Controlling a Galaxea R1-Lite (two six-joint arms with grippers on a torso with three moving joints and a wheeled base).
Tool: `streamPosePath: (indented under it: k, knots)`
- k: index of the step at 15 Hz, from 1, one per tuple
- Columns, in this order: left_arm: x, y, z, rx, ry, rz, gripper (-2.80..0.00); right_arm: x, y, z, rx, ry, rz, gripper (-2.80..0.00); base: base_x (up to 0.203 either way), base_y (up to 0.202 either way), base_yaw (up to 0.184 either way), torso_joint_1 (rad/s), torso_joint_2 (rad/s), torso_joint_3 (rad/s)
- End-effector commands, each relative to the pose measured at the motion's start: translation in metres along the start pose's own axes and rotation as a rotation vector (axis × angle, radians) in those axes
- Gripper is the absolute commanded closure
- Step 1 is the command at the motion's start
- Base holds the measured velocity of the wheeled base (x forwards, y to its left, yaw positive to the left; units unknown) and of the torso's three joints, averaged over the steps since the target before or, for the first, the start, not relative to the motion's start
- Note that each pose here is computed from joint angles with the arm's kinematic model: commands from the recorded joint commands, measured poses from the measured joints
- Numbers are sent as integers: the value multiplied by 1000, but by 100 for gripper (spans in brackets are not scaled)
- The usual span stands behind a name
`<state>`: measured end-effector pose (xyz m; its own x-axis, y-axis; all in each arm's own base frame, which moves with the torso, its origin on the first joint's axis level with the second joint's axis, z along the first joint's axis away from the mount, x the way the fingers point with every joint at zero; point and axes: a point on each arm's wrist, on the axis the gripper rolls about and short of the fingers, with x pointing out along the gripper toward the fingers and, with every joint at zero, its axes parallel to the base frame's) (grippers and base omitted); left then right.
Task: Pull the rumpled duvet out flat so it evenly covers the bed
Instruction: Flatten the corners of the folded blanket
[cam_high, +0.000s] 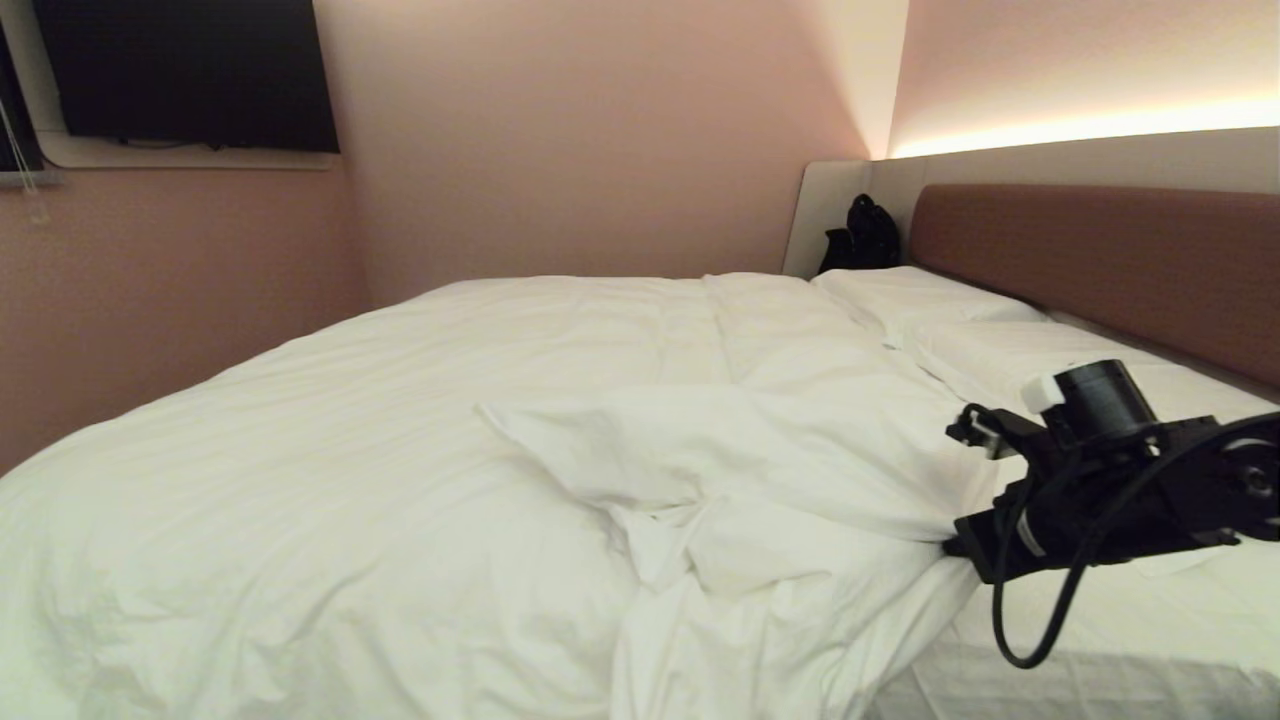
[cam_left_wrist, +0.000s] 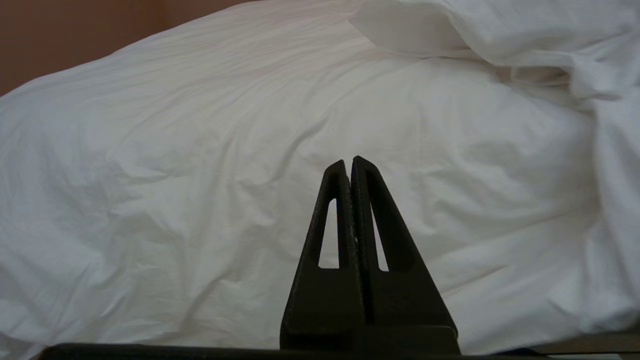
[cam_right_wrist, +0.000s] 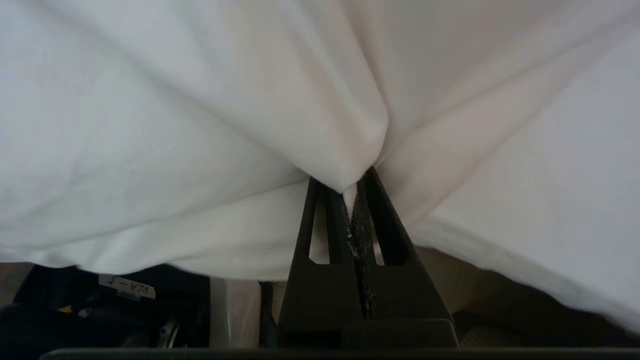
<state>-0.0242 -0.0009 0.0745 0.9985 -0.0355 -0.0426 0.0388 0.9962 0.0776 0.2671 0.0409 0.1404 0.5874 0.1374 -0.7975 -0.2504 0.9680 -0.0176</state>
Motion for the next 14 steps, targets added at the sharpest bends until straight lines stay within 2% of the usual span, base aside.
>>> streamPosePath:
  k: [1, 5, 10, 11, 14]
  knots:
    - [0, 0, 0, 0, 0, 0, 0, -38, -3, -20, 11, -68, -24, 0, 0, 0, 0, 0, 0, 0]
    - [0, 0, 0, 0, 0, 0, 0, -57, -1, -54, 20, -61, -35, 0, 0, 0, 0, 0, 0, 0]
    - [0, 0, 0, 0, 0, 0, 0, -53, 0, -65, 26, -20, -30, 0, 0, 0, 0, 0, 0, 0]
    - [0, 0, 0, 0, 0, 0, 0, -52, 0, -66, 27, -14, -30, -280, 0, 0, 0, 0, 0, 0]
    - [0, 0, 0, 0, 0, 0, 0, -47, 0, -70, 39, 10, -26, -280, 0, 0, 0, 0, 0, 0]
